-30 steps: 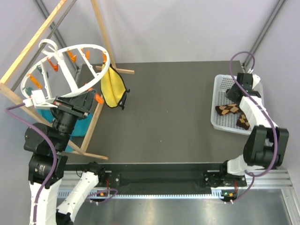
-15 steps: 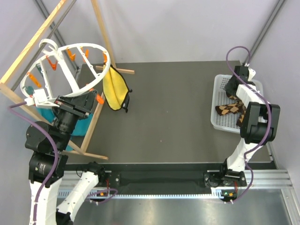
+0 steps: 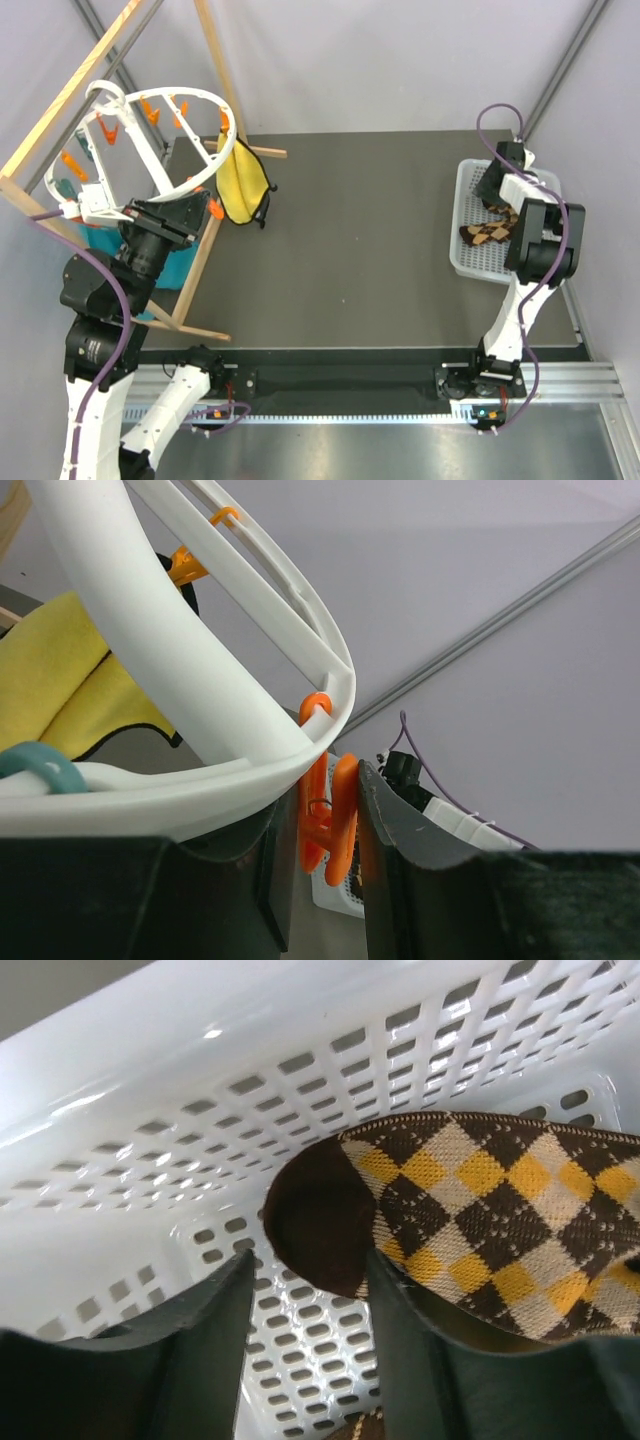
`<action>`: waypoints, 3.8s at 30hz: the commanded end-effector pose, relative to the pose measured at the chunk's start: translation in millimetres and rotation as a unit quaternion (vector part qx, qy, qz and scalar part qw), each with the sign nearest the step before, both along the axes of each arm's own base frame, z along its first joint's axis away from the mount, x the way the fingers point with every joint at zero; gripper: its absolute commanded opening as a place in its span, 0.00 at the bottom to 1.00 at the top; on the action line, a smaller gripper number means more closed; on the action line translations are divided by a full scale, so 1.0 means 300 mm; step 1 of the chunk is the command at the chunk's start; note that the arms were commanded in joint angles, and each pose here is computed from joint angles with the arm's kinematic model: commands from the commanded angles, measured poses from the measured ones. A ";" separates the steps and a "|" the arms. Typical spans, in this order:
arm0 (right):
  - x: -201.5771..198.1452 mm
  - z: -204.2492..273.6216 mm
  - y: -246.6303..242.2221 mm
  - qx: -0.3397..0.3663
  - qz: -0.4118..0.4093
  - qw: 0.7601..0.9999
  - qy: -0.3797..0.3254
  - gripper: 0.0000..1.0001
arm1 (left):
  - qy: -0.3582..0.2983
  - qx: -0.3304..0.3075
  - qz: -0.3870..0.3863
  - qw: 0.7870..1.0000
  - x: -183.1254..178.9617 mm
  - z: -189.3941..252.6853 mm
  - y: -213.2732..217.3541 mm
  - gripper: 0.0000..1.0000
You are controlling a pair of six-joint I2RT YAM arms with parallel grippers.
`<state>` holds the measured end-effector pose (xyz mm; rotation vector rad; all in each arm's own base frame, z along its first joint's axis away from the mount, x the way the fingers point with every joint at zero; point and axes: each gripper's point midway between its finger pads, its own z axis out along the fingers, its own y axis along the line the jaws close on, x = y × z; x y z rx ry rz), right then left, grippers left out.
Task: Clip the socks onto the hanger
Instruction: Adjust the sock in the bin, then pick up the sock from the bin.
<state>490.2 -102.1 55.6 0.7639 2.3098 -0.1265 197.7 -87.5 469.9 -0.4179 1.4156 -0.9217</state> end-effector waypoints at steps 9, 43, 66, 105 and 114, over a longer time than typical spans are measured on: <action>0.074 0.046 -0.084 -0.051 -0.026 0.998 -0.008 0.11 | -0.001 0.010 -0.032 0.999 0.004 -0.003 -0.041 0.00; -0.295 0.795 -0.079 0.044 -0.106 0.960 -0.255 0.00 | -0.010 -0.023 -0.073 0.997 -0.024 -0.003 -0.083 0.00; -0.212 0.529 0.066 -0.109 0.031 0.990 -0.083 0.46 | 0.016 -0.023 -0.077 0.997 -0.010 -0.064 -0.094 0.00; 0.004 0.028 0.103 -0.084 0.086 0.991 0.054 0.32 | 0.038 -0.018 -0.077 0.996 0.029 -0.101 -0.107 0.00; 0.023 0.009 0.098 -0.087 0.086 0.991 0.060 0.11 | 0.041 -0.018 -0.077 0.996 0.033 -0.104 -0.109 0.00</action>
